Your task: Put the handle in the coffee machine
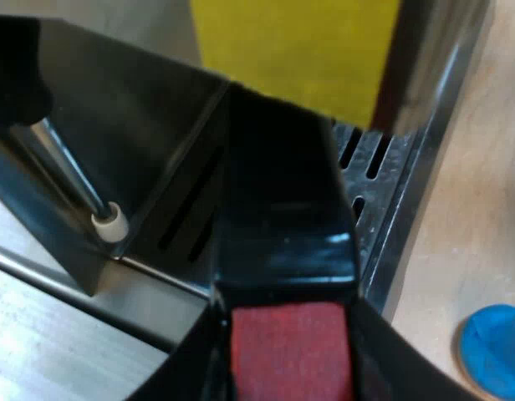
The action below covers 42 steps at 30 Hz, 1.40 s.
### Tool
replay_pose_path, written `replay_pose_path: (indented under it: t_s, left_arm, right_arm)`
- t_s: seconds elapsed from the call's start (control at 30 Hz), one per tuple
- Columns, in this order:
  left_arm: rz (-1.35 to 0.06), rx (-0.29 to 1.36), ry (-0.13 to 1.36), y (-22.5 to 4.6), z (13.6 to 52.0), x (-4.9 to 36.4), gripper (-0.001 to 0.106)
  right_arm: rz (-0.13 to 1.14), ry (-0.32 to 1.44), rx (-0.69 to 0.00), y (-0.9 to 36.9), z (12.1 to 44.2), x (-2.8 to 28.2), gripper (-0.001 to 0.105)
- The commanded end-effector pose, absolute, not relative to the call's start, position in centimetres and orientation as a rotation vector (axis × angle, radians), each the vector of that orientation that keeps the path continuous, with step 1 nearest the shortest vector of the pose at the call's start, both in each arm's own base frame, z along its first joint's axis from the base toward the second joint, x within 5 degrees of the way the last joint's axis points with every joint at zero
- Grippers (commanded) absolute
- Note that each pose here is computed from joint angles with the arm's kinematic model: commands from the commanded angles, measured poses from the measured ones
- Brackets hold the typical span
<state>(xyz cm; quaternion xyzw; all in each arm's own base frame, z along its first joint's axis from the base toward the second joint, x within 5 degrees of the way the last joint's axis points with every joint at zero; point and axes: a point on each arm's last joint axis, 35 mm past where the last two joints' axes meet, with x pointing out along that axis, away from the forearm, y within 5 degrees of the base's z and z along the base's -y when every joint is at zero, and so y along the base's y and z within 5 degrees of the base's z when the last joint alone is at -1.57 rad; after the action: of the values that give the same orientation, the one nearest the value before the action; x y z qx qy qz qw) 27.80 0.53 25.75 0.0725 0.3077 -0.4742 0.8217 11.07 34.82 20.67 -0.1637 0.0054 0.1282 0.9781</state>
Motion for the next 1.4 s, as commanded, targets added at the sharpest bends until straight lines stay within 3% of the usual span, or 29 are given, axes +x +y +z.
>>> replay_pose_path:
  t_s: [0.03,0.3,0.4,0.5,0.57,0.67,0.73,0.83,1.07,1.4]
  left_arm:
    - [-1.120,0.101,0.454,0.2,28.3,28.0,0.000]
    - [-1.122,0.091,0.467,0.1,28.2,27.8,0.000]
    - [-1.122,0.088,0.476,0.1,28.1,27.8,0.000]
    - [-1.118,0.089,0.481,0.1,28.1,27.7,0.000]
    - [-1.118,0.089,0.481,0.1,28.1,27.7,0.000]
    - [-1.119,0.088,0.483,0.1,28.1,27.7,0.000]
    - [-1.120,0.083,0.489,0.1,28.0,27.7,0.000]
    - [-1.120,0.078,0.494,0.1,28.0,27.6,0.000]
    - [-1.121,0.077,0.496,0.1,28.0,27.6,0.000]
    - [-1.121,0.074,0.500,0.1,28.0,27.6,0.000]
  right_arm:
    - [0.250,0.009,-0.326,34.9,20.9,11.4,0.105]
    - [0.234,0.017,-0.332,34.8,20.4,11.9,0.105]
    - [0.226,0.028,-0.350,34.7,19.7,12.9,0.096]
    - [0.255,0.041,-0.371,34.7,18.7,13.9,0.070]
    - [0.270,0.050,-0.380,34.6,18.0,14.7,0.047]
    - [0.299,0.062,-0.390,34.4,17.3,15.8,0.032]
    - [0.344,0.078,-0.373,34.3,16.6,16.7,0.028]
    - [0.381,0.087,-0.345,34.0,15.8,17.9,0.029]
    - [0.307,0.046,-0.270,33.8,14.6,20.9,0.028]
    - [0.258,0.012,-0.282,35.8,14.5,23.7,0.028]
